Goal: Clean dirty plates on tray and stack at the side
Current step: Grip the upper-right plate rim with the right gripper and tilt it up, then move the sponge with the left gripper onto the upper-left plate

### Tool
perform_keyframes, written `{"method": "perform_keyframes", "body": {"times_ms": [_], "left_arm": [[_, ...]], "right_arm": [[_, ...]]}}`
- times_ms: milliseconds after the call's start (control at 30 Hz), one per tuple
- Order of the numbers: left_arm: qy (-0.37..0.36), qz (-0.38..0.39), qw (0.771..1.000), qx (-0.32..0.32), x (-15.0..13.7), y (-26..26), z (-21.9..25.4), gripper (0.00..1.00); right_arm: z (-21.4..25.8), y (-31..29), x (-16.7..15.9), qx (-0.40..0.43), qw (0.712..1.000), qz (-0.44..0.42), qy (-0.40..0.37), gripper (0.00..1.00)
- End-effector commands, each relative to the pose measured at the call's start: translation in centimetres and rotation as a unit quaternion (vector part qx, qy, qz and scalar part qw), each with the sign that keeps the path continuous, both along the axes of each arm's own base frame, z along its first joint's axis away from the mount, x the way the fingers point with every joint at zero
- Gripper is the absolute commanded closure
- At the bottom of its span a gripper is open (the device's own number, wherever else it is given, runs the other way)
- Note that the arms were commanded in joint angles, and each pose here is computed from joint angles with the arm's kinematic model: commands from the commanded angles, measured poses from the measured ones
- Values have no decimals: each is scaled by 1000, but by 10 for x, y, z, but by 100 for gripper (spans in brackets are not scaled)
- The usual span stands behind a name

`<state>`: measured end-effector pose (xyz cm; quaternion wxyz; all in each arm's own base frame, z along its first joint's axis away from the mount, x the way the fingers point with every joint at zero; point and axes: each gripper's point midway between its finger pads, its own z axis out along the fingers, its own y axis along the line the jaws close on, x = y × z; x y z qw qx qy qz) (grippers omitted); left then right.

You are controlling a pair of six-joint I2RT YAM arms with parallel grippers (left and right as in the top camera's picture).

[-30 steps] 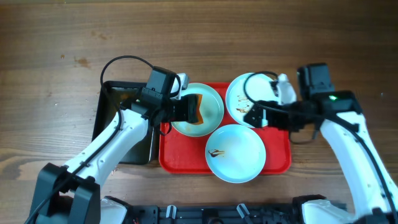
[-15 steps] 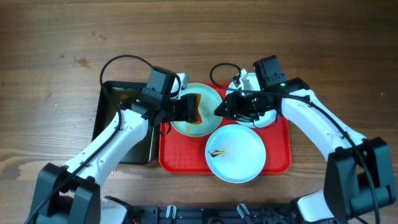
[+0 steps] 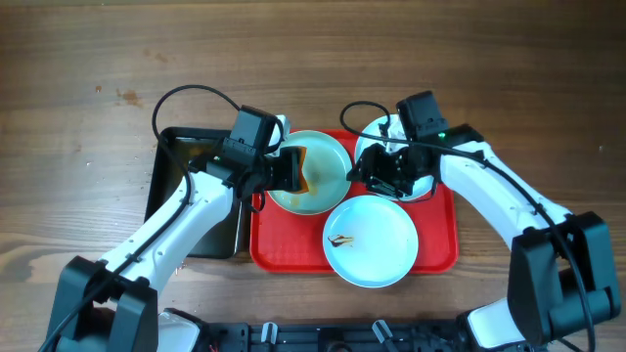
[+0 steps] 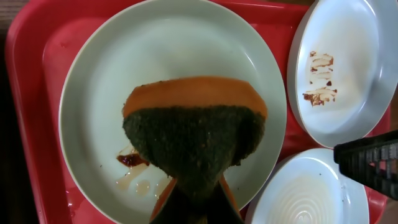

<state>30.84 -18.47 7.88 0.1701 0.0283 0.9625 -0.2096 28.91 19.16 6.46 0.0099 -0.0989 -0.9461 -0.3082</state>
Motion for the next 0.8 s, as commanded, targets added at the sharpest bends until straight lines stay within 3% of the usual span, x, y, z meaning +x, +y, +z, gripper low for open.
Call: {"method": "perform_keyframes", "body": {"times_ms": [0, 500, 767], "left_arm": [[-12, -1, 1000, 6, 7, 1, 5, 96], [-6, -1, 1000, 9, 4, 2, 3, 96], [-1, -2, 1000, 9, 2, 2, 2, 96]], "right_arm": [[-10, 11, -6, -8, 1000, 6, 3, 54], [-26, 16, -5, -62, 997, -43, 9, 51], [-43, 15, -5, -57, 997, -54, 6, 54]]}}
